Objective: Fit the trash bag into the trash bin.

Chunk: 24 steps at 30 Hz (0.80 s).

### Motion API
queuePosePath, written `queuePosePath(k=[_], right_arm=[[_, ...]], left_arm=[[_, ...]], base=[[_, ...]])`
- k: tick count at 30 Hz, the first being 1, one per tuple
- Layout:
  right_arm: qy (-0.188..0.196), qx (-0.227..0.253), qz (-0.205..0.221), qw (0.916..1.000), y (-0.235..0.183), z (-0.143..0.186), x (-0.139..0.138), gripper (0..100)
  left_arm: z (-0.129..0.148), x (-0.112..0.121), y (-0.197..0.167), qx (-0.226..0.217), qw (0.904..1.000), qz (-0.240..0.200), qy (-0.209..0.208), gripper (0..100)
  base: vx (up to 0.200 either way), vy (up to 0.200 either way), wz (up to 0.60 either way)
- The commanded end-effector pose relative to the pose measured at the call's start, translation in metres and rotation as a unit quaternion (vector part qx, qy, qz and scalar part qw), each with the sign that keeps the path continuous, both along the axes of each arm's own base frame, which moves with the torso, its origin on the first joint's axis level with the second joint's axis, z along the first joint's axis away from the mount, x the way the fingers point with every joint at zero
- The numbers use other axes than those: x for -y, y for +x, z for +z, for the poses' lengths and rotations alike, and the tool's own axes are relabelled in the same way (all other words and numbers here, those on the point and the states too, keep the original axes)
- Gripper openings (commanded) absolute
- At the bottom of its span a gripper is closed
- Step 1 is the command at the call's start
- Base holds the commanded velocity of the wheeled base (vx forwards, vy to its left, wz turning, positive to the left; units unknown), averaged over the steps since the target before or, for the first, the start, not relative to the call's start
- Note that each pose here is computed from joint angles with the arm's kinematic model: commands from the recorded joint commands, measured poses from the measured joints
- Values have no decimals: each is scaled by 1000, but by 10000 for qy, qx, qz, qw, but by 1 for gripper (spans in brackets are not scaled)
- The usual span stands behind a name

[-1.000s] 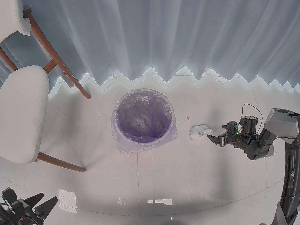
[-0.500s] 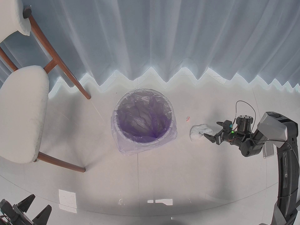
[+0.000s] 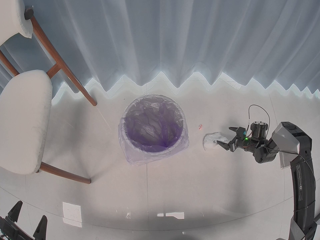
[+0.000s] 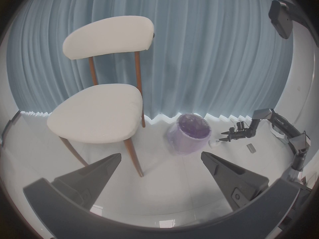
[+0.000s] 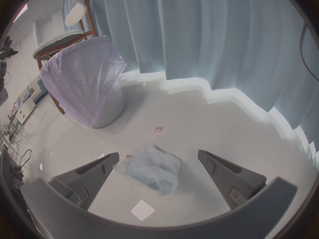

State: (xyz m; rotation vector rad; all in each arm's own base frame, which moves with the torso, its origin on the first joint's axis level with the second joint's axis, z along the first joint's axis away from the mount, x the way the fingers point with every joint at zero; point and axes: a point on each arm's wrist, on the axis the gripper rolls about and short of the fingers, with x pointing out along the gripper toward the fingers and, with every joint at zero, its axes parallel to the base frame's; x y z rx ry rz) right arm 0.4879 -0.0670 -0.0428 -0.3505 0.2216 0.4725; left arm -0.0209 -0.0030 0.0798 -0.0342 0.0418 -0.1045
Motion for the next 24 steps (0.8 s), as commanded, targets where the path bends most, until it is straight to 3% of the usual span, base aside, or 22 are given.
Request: queuePosePath(k=[1,24], right_arm=[[19,-134,-93,9999,1,-22,13,100],[84,-328,231,9992,0,-48,-9,100]], left_arm=[[-1,0,-1,44,9999,-110,-36,100],[-2,0,-3,177,9998,-97,58,100]], base=[[0,0,0],[0,0,0]])
